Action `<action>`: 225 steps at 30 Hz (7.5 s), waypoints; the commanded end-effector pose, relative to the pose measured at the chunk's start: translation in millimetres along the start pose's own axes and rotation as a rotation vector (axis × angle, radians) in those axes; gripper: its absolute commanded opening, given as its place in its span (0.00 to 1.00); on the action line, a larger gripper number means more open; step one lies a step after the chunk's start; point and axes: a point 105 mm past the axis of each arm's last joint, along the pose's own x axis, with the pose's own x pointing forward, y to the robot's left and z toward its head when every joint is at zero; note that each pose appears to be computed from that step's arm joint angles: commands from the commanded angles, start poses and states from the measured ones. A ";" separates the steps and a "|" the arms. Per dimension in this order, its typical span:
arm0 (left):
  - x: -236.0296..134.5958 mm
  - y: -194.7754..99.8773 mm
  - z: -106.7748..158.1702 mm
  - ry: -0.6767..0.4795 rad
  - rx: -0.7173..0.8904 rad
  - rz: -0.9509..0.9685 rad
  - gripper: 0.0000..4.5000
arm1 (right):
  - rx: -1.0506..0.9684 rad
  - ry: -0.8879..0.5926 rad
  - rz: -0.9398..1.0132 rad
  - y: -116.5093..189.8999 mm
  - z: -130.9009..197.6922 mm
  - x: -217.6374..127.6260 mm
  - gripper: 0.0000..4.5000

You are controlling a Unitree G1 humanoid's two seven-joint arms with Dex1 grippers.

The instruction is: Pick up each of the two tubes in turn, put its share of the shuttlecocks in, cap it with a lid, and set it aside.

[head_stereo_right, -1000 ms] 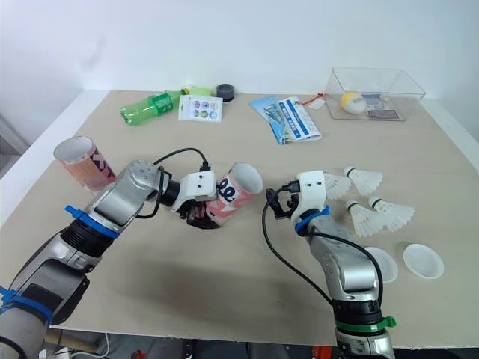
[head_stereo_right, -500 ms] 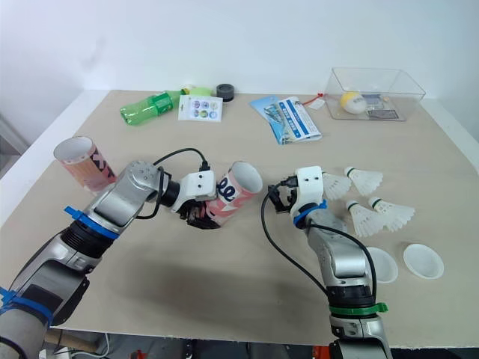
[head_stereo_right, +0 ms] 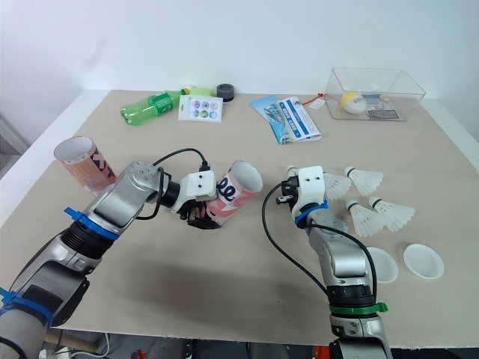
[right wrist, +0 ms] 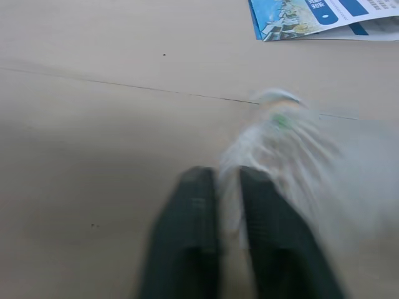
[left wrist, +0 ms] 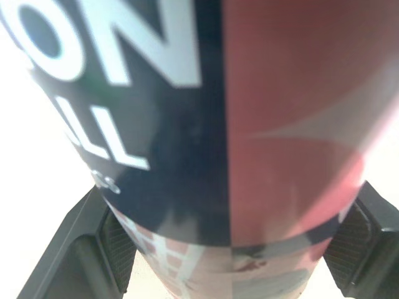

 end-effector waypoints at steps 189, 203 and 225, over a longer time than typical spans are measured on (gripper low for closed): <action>32.0 -12.9 41.3 -0.118 0.084 -0.173 0.79 | -1.101 -0.195 0.500 -31.0 121.0 -151.7 0.02; 30.8 -11.0 49.3 -0.125 0.050 -0.134 0.79 | -1.346 -0.244 0.817 22.3 127.3 -118.9 0.02; 29.8 -10.7 40.8 -0.094 0.062 -0.112 0.79 | -0.960 -0.296 0.887 25.7 167.4 -130.2 0.95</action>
